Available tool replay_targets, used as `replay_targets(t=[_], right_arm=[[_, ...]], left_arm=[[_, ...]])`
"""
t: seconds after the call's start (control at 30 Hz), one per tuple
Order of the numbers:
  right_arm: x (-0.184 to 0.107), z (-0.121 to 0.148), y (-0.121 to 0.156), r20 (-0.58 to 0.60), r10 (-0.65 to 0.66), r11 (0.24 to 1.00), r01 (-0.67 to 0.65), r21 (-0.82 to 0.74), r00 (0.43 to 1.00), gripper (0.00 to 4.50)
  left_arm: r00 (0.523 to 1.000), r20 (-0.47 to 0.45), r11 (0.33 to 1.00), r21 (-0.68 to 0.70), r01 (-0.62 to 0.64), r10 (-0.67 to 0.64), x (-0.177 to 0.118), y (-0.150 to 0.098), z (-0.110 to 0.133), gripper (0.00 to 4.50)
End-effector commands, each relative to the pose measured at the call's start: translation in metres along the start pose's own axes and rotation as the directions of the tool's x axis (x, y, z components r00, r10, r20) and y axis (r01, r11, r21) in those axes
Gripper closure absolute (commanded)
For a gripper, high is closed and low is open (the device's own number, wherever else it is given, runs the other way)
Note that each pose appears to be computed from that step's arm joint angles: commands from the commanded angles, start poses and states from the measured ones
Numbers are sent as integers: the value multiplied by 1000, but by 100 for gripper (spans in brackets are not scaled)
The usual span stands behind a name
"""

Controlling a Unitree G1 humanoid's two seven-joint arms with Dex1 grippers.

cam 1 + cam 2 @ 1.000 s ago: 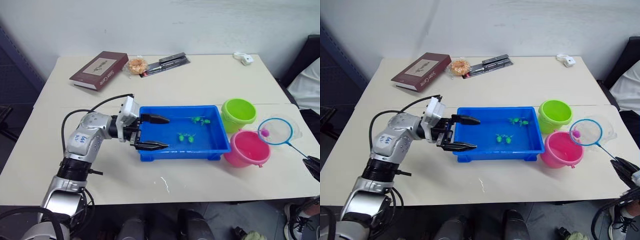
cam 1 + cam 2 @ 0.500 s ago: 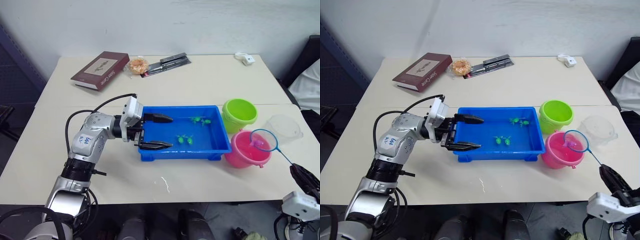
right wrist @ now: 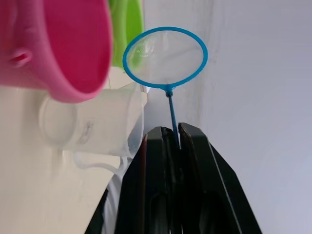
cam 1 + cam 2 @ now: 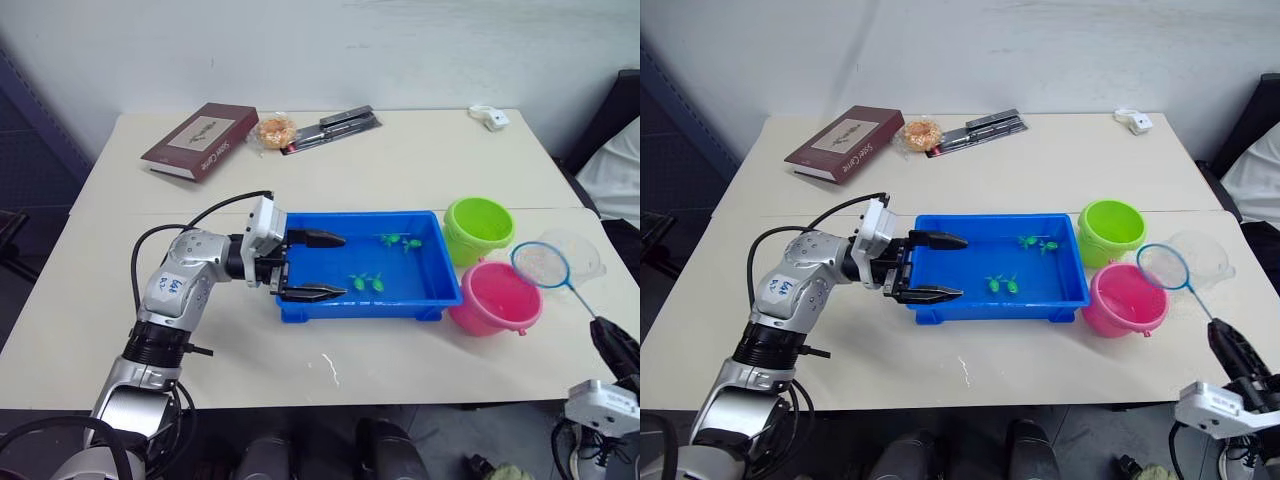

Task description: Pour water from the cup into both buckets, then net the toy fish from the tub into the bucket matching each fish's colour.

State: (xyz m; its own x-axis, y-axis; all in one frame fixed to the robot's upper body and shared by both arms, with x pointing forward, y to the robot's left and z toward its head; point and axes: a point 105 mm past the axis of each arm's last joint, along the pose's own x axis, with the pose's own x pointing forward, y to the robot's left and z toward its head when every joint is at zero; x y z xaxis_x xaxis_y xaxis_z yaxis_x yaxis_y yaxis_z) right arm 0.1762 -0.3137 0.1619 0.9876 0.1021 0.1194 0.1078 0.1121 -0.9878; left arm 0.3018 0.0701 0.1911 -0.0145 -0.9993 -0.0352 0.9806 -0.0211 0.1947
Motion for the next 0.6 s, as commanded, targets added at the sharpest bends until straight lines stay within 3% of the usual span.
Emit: replay_targets(t=[0.03, 0.17, 0.2, 0.23, 0.33, 0.5, 0.6], right_arm=[[15, 24, -23, 116, -23, 957, -12, 289, 993, 450], [30, 48, -39, 222, -14, 862, -101, 497, 975, 450], [38, 58, -44, 256, -21, 793, -140, 593, 966, 450], [46, 70, -42, 298, 2, 679, -220, 701, 955, 450], [62, 99, -28, 376, 106, 410, -386, 826, 920, 450], [77, 121, 1, 354, 315, 136, -411, 901, 881, 450], [81, 134, 19, 357, 450, 40, -418, 908, 819, 450]], left_arm=[[999, -16, 998, 45, -44, 45, -19, 5, 5, 4], [996, -37, 996, 46, -83, 84, -33, 12, 2, 4], [994, -44, 994, 49, -99, 101, -38, 14, 2, 4], [991, -52, 992, 55, -117, 120, -43, 16, 2, 4], [986, -67, 986, 69, -151, 155, -51, 19, 2, 4], [980, -75, 981, 79, -178, 184, -57, 16, 4, 4], [978, -78, 979, 86, -186, 192, -58, 15, 5, 4]])
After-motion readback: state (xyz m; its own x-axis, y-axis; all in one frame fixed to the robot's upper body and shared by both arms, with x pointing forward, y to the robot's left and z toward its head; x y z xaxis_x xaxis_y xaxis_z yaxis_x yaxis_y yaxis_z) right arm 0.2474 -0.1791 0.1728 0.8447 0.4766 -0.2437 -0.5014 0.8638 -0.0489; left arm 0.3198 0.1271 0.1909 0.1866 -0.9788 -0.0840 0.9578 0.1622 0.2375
